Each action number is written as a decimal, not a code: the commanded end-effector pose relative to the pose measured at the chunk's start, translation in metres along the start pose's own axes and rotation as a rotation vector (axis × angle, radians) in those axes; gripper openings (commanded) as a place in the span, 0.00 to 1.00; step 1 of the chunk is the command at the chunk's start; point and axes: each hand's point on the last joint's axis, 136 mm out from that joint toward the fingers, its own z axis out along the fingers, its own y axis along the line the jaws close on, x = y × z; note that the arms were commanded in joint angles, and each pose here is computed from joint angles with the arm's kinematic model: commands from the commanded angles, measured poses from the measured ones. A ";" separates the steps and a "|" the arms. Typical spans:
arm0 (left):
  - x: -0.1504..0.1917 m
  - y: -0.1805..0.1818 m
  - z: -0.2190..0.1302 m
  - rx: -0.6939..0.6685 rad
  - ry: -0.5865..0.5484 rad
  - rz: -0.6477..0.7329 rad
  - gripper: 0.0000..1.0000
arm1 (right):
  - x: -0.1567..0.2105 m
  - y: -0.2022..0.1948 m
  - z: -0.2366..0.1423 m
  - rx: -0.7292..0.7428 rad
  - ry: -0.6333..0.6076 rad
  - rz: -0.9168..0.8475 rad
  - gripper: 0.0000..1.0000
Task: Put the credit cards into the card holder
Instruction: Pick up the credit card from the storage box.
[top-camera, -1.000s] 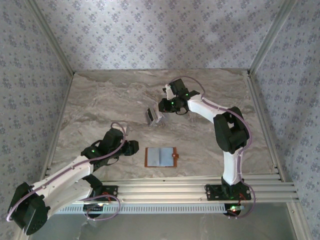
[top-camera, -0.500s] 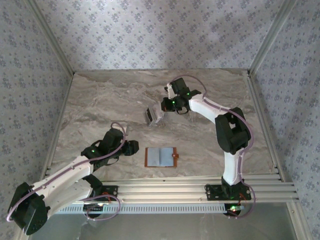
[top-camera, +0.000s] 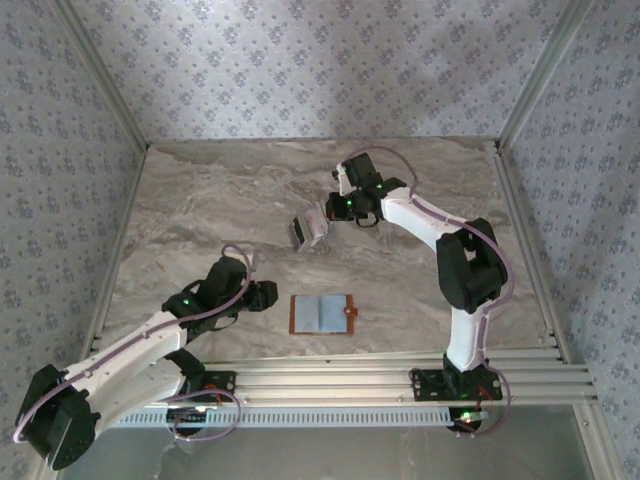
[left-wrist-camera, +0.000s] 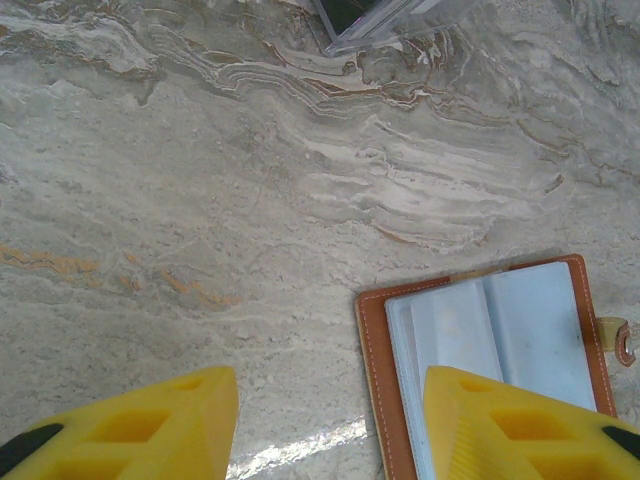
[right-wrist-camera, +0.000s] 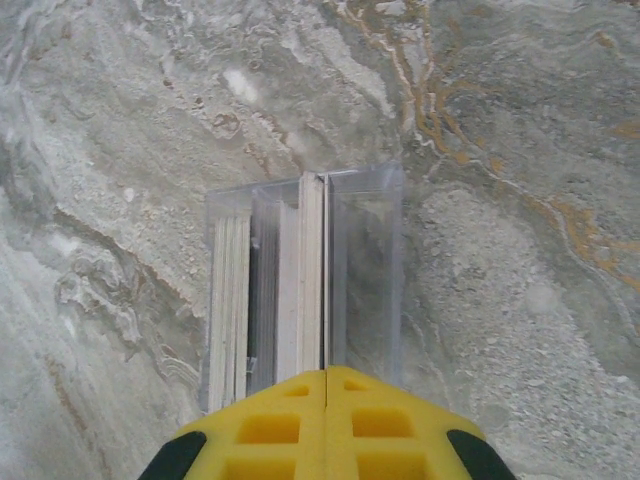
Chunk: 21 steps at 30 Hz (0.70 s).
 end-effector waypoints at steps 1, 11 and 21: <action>0.000 -0.002 0.001 0.015 0.004 0.014 0.52 | -0.008 -0.004 -0.022 0.056 -0.035 -0.021 0.00; 0.002 -0.004 0.005 0.021 0.023 0.017 0.56 | -0.017 -0.009 -0.049 0.127 -0.122 -0.009 0.00; 0.012 -0.014 0.017 0.067 0.092 0.038 0.63 | -0.003 0.006 -0.111 0.122 -0.282 0.007 0.00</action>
